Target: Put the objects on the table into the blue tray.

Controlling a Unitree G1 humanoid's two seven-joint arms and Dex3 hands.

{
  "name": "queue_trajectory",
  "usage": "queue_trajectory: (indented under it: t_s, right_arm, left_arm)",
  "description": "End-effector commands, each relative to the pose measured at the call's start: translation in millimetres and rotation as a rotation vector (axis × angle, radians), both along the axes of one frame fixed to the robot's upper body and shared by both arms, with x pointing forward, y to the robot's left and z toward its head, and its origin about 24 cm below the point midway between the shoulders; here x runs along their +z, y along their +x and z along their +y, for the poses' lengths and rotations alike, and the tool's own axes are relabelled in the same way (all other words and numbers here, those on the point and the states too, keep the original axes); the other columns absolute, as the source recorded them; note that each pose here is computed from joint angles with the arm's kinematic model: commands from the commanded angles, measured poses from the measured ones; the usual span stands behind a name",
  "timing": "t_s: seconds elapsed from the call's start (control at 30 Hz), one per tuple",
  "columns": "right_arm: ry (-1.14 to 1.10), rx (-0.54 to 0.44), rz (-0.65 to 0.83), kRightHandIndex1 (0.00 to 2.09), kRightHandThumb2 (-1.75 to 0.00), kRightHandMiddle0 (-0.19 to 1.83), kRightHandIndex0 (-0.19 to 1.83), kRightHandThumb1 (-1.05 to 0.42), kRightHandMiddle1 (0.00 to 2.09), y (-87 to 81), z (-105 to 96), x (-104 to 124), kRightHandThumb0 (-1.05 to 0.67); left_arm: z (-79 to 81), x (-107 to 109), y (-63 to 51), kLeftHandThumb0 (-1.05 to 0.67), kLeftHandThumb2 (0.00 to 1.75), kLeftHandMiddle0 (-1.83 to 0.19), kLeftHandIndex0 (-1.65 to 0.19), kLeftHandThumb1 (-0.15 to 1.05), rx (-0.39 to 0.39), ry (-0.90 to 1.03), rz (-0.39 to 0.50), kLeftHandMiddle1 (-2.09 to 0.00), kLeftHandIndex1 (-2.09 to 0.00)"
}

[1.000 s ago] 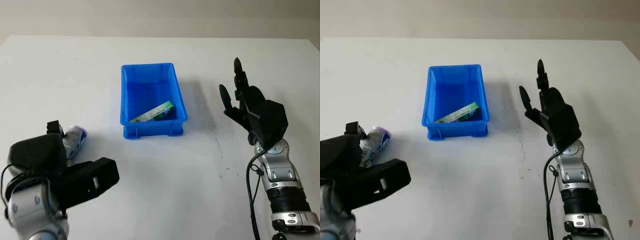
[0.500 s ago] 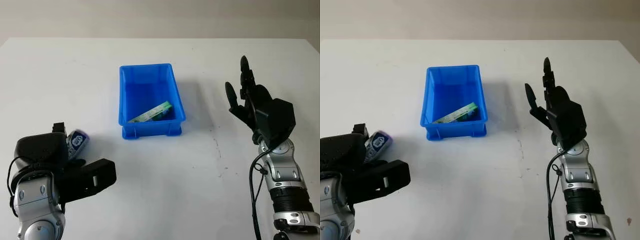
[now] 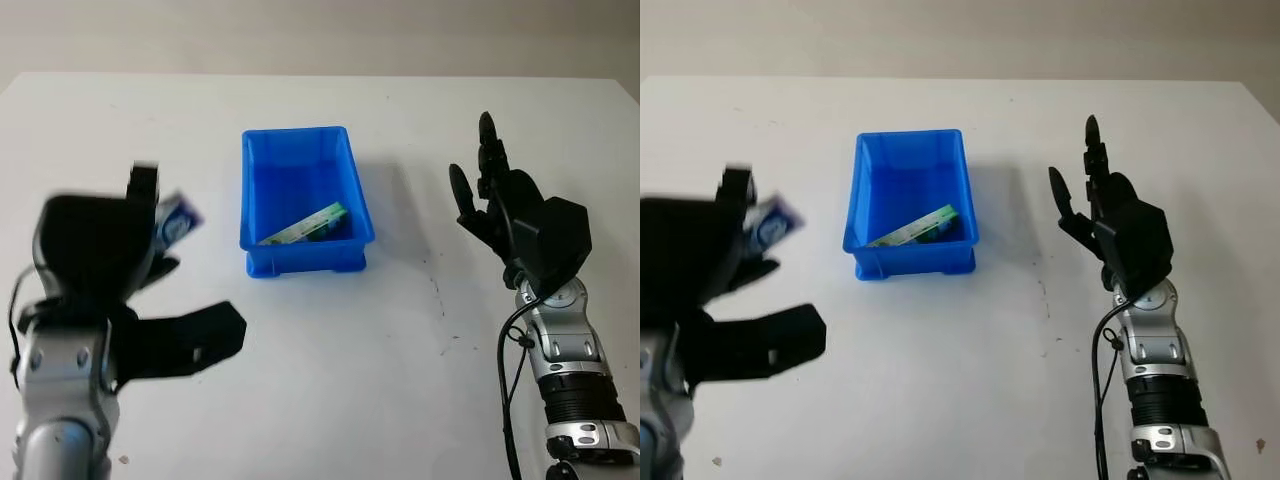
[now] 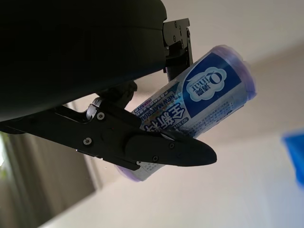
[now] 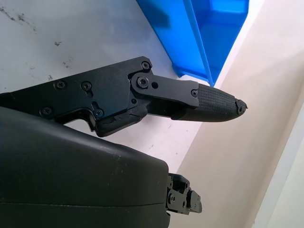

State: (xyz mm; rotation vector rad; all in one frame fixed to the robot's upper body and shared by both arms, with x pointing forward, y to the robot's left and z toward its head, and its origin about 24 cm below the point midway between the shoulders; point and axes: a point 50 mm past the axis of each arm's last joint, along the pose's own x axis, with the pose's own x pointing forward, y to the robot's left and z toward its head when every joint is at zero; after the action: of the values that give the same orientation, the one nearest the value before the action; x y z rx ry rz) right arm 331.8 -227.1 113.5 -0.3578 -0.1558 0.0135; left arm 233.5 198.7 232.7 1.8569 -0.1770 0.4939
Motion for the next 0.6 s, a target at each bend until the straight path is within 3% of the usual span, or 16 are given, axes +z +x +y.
queue_trajectory:
  t_s: [0.0, 0.07, 0.17, 0.23, 0.37, 0.43, 0.47, 0.5, 0.57]
  right_arm:
    - [-0.003, 0.002, -0.023, 0.00, -0.60, -0.19, -0.19, -1.05, 0.00, 0.3, 1.1, 4.5, -0.75]
    - [-0.003, 0.003, -0.023, 0.00, -0.60, -0.19, -0.19, -1.05, 0.00, 0.0, 1.1, 4.6, -0.75]
    - [-0.001, 0.004, -0.025, 0.00, -0.60, -0.19, -0.19, -1.05, 0.00, 0.0, 0.9, 4.7, -0.74]
    - [-0.002, 0.008, -0.028, 0.00, -0.60, -0.19, -0.19, -1.05, 0.00, 0.2, 1.1, 4.9, -0.73]
    - [-0.001, 0.008, -0.015, 0.00, -0.59, -0.19, -0.19, -1.05, 0.00, 1.7, 3.4, 4.6, -0.75]
    - [-0.008, 0.005, -0.014, 0.00, -0.59, -0.19, -0.19, -1.05, 0.00, 2.1, 4.6, 4.9, -0.75]
    - [-0.012, 0.006, -0.013, 0.00, -0.59, -0.19, -0.19, -1.05, 0.00, 2.3, 5.3, 5.2, -0.75]
    - [-0.011, 0.008, -0.012, 0.00, -0.60, -0.19, -0.19, -1.05, 0.00, 2.4, 5.7, 5.6, -0.75]
    - [-0.016, 0.008, -0.014, 0.00, -0.60, -0.19, -0.19, -1.05, 0.00, 1.9, 5.5, 6.2, -0.75]
  left_arm:
    - [-0.8, 10.6, 3.6, -0.48, 0.36, -0.68, -0.05, 1.05, -0.019, 0.035, -0.062, -2.09, -2.09]
    - [-4.0, 22.4, 9.7, -0.49, 0.33, -0.80, -0.16, 1.05, -0.075, 0.055, -0.155, -2.09, -2.09]
    - [-7.9, 36.9, 19.0, -0.51, 0.34, -0.95, -0.28, 1.05, -0.107, 0.123, -0.231, -2.09, -2.09]
    - [-13.8, 47.3, 28.2, -0.50, 0.30, -1.03, -0.43, 1.05, -0.170, 0.115, -0.292, -2.09, -2.09]
    - [-33.3, 61.5, 55.3, -0.49, 0.25, -1.14, -0.56, 1.05, -0.386, 0.060, -0.364, -2.09, -2.09]
    - [-40.4, 63.0, 66.1, -0.50, 0.25, -1.12, -0.58, 1.05, -0.446, 0.020, -0.350, -2.09, -2.09]
    - [-46.8, 61.4, 81.5, -0.51, 0.25, -1.11, -0.59, 1.05, -0.501, -0.050, -0.279, -2.09, -2.09]
    - [-52.3, 58.7, 95.3, -0.48, 0.29, -0.96, -0.50, 1.05, -0.547, -0.122, -0.208, -2.09, -2.09]
    - [-61.0, 52.1, 118.2, -0.46, 0.32, -0.91, -0.46, 1.05, -0.594, -0.230, -0.085, -2.09, -2.09]
